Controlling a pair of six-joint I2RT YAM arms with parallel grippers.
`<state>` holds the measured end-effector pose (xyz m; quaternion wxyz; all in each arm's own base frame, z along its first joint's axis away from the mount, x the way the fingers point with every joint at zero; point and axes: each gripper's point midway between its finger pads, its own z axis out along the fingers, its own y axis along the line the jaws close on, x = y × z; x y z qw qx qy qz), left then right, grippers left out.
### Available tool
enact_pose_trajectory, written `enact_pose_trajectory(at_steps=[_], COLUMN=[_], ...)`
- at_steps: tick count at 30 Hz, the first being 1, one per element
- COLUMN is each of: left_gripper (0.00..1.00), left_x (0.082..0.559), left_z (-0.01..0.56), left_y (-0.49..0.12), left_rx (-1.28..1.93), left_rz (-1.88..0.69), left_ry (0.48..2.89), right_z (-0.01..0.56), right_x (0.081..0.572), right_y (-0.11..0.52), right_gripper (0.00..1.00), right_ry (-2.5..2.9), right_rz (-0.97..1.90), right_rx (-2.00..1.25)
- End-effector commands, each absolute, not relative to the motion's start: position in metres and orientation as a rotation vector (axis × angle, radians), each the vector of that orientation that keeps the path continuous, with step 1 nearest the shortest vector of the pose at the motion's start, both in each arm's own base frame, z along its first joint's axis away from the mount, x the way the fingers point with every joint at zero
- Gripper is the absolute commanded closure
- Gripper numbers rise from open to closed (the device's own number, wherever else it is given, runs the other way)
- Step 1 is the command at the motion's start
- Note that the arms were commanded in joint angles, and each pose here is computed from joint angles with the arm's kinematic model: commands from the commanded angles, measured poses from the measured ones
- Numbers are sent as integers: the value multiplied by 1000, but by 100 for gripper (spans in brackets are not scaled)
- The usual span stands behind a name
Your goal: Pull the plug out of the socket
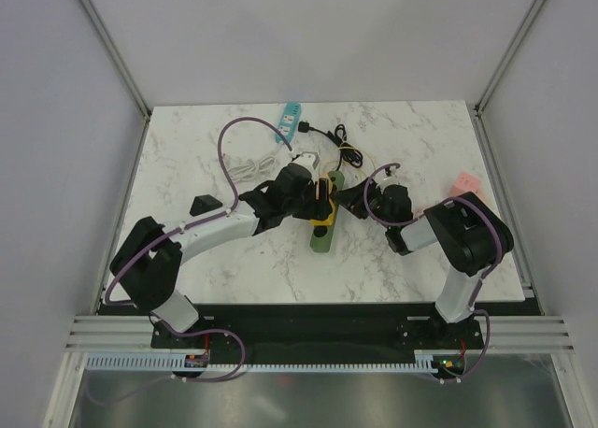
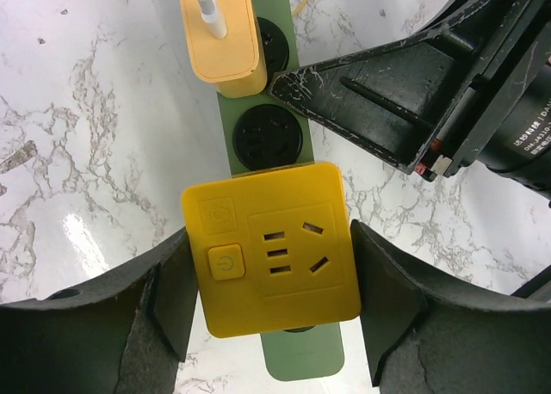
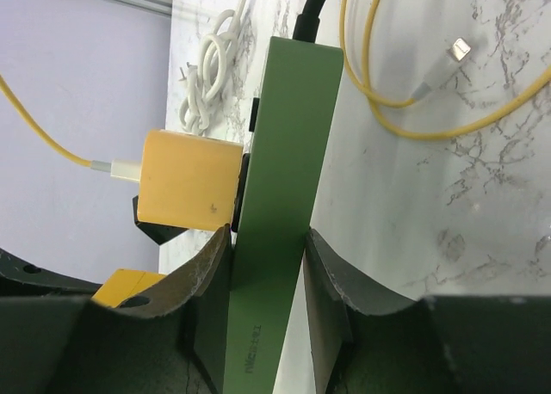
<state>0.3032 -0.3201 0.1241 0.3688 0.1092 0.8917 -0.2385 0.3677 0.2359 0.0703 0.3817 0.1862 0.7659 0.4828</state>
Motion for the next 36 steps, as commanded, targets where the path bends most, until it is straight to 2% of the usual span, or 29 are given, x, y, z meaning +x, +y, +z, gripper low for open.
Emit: enact_pose_trajectory(at_steps=[1,4,7,12,15,17,18,20,28,30,31,33,36], left_gripper=[98,98,98,98,98,98,98,98,98,98,98,98,98], left_x=[317,320,318,306,306,311,306,311,306,306,302,306,308], left_z=[194,186,181,197,209,213,197,205,185,191,180,201,190], left_y=[-334,-327,-328,-340,-336,-332,-325,-324,-312,-315,-311,-315,-306], left_rx=[224,259,276,195,133,167,187,230,300,286,281,165,61], left_rz=[-729,-551,-533,-933,-1086,-975,-861,-687,-569,-648,-744,-957,-1079], left_ry=[2101,2134,2173,2118,2077,2065,2139,2101,2119,2102,2138,2060,2088], right_z=[45,42,42,41,41,40,40,39,38,38,38,39,38], right_x=[371,371,371,373,373,373,373,373,373,374,374,374,374], right_y=[218,216,215,212,211,211,210,210,209,209,209,209,209], right_gripper=[100,100,100,100,100,100,100,100,100,100,100,100,100], right_ry=[2028,2036,2042,2042,2043,2043,2043,2046,2048,2048,2048,2048,2049], right_rz=[1019,977,954,934,930,926,923,921,914,914,915,914,912], right_rx=[440,446,445,459,461,464,466,467,475,475,477,475,475])
